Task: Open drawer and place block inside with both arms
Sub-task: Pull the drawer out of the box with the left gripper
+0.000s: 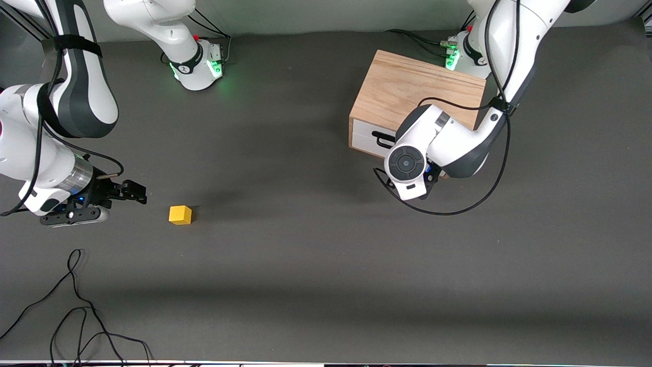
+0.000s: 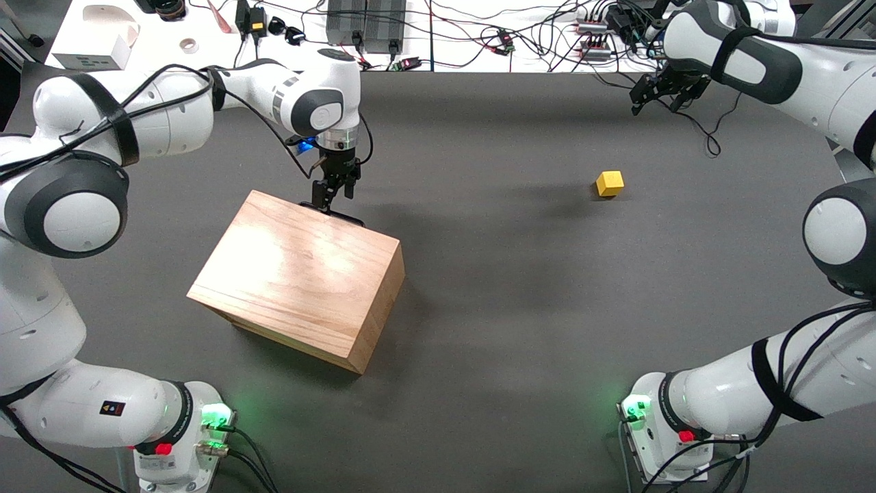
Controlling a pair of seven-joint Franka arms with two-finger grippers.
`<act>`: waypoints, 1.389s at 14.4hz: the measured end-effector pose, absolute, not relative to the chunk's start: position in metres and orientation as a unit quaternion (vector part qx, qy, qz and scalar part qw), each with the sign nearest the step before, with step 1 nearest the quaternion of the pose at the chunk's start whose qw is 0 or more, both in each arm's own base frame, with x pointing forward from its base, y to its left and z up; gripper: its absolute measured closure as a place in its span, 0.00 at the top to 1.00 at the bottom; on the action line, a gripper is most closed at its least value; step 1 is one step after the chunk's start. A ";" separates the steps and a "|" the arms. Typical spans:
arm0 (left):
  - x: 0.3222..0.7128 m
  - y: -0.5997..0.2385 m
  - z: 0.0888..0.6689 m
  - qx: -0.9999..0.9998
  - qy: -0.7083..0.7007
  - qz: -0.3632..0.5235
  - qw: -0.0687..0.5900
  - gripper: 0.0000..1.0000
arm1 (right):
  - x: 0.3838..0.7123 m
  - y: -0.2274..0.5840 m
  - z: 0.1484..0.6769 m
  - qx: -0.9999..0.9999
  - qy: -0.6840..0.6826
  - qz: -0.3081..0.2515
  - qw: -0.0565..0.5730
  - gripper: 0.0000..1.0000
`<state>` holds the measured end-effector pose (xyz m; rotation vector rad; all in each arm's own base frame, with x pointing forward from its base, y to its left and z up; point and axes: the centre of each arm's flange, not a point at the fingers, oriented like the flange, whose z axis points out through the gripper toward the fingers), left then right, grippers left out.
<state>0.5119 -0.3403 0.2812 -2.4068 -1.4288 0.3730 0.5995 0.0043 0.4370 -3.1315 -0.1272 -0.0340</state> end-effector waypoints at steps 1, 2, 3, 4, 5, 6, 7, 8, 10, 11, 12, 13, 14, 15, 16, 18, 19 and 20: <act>0.512 -0.341 0.281 -0.842 -0.499 0.129 0.158 1.00 | 0.599 0.004 0.436 -0.999 -0.040 -0.010 0.004 1.00; 0.512 -0.341 0.281 -0.842 -0.499 0.127 0.158 1.00 | 0.599 0.003 0.435 -0.999 -0.040 -0.009 0.003 1.00; 0.513 -0.342 0.282 -0.843 -0.500 0.125 0.154 1.00 | 0.598 0.003 0.434 -0.999 -0.039 -0.008 0.003 1.00; 0.514 -0.343 0.282 -0.844 -0.500 0.122 0.150 1.00 | 0.598 0.003 0.434 -0.999 -0.039 -0.007 0.003 1.00; 0.515 -0.343 0.283 -0.845 -0.499 0.119 0.147 1.00 | 0.598 0.003 0.434 -0.999 -0.039 -0.007 0.004 1.00; 0.515 -0.345 0.283 -0.847 -0.499 0.115 0.144 1.00 | 0.597 0.003 0.435 -0.999 -0.039 -0.008 0.004 1.00; 0.516 -0.346 0.284 -0.848 -0.498 0.111 0.142 1.00 | 0.597 0.002 0.436 -0.999 -0.039 -0.009 0.004 1.00; 0.517 -0.347 0.285 -0.849 -0.498 0.107 0.137 1.00 | 0.597 0.002 0.437 -0.999 -0.039 -0.009 0.004 1.00; 0.520 -0.350 0.287 -0.851 -0.500 0.099 0.125 1.00 | 0.597 0.002 0.438 -0.999 -0.039 -0.011 0.004 1.00; 0.521 -0.352 0.289 -0.853 -0.499 0.093 0.120 1.00 | 0.596 0.002 0.439 -0.999 -0.039 -0.011 0.004 1.00; 0.524 -0.354 0.291 -0.854 -0.500 0.086 0.113 1.00 | 0.596 0.002 0.439 -0.999 -0.039 -0.011 0.004 1.00; 0.528 -0.355 0.292 -0.855 -0.502 0.078 0.105 1.00 | 0.596 0.002 0.439 -0.999 -0.039 -0.011 0.004 1.00; 0.533 -0.357 0.293 -0.855 -0.505 0.073 0.098 1.00 | 0.596 0.002 0.439 -0.999 -0.039 -0.011 0.004 1.00; 0.537 -0.359 0.293 -0.854 -0.507 0.069 0.096 1.00 | 0.596 0.002 0.439 -0.999 -0.039 -0.011 0.004 1.00; 0.539 -0.361 0.292 -0.853 -0.509 0.068 0.098 1.00 | 0.596 0.002 0.439 -0.999 -0.039 -0.011 0.004 1.00; 0.542 -0.363 0.292 -0.851 -0.510 0.066 0.101 1.00 | 0.596 0.002 0.439 -0.999 -0.039 -0.011 0.004 1.00; 0.544 -0.365 0.292 -0.852 -0.510 0.063 0.101 1.00 | 0.596 0.002 0.439 -0.999 -0.039 -0.011 0.004 1.00; 0.546 -0.366 0.292 -0.852 -0.510 0.062 0.099 1.00 | 0.596 0.002 0.439 -0.999 -0.039 -0.011 0.004 1.00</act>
